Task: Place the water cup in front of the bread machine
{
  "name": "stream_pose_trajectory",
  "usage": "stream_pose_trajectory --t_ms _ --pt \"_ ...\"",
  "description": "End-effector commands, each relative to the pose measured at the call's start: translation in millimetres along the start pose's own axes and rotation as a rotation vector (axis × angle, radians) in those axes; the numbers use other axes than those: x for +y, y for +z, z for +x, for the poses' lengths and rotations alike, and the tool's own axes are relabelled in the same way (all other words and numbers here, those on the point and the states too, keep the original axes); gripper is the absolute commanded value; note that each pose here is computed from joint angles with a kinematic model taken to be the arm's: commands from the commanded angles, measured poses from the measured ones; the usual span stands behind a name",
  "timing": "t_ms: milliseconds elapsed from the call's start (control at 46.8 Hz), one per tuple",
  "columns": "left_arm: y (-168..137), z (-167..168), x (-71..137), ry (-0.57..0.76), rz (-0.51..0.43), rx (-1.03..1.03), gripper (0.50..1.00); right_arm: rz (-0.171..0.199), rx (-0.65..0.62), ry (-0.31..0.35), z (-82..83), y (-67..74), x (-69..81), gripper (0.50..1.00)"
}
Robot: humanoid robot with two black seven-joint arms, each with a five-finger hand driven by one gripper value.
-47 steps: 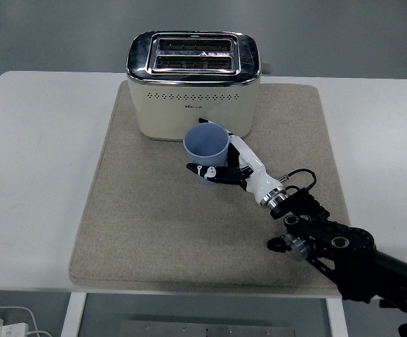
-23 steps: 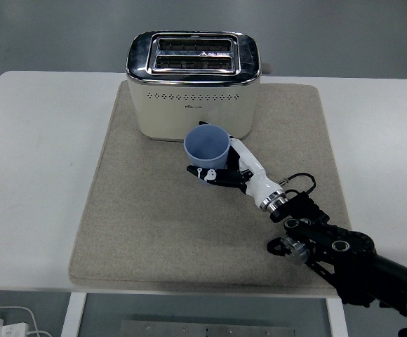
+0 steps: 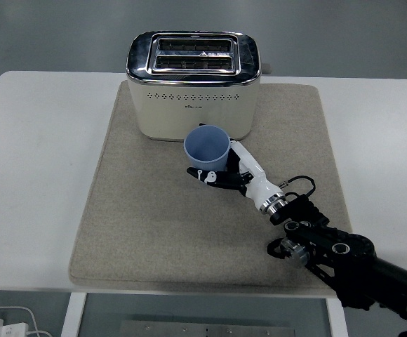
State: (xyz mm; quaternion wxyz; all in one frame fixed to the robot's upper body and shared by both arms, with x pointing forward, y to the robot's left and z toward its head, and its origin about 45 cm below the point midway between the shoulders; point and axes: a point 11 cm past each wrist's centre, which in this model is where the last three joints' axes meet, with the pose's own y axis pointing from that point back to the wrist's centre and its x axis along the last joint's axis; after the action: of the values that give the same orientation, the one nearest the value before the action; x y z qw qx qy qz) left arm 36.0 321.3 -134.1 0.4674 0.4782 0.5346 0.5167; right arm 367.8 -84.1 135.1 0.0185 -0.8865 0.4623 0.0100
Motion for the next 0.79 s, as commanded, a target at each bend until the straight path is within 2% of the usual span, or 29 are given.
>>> stream_pose_trajectory --t_ms 0,171,299,769 --pt "-0.4 0.5 0.0 0.001 0.001 -0.001 1.0 0.001 0.001 0.0 0.2 -0.3 -0.3 0.93" --pt "-0.5 -0.1 -0.1 0.0 0.001 -0.001 1.0 0.002 0.0 -0.001 0.6 -1.1 -0.6 0.928" --pt "-0.5 -0.1 -0.1 0.0 0.001 -0.001 1.0 -0.003 0.008 -0.001 11.0 -1.3 2.9 0.93" --pt "-0.5 -0.1 -0.1 0.0 0.001 -0.001 1.0 -0.012 0.019 0.024 31.2 -2.8 8.3 0.928"
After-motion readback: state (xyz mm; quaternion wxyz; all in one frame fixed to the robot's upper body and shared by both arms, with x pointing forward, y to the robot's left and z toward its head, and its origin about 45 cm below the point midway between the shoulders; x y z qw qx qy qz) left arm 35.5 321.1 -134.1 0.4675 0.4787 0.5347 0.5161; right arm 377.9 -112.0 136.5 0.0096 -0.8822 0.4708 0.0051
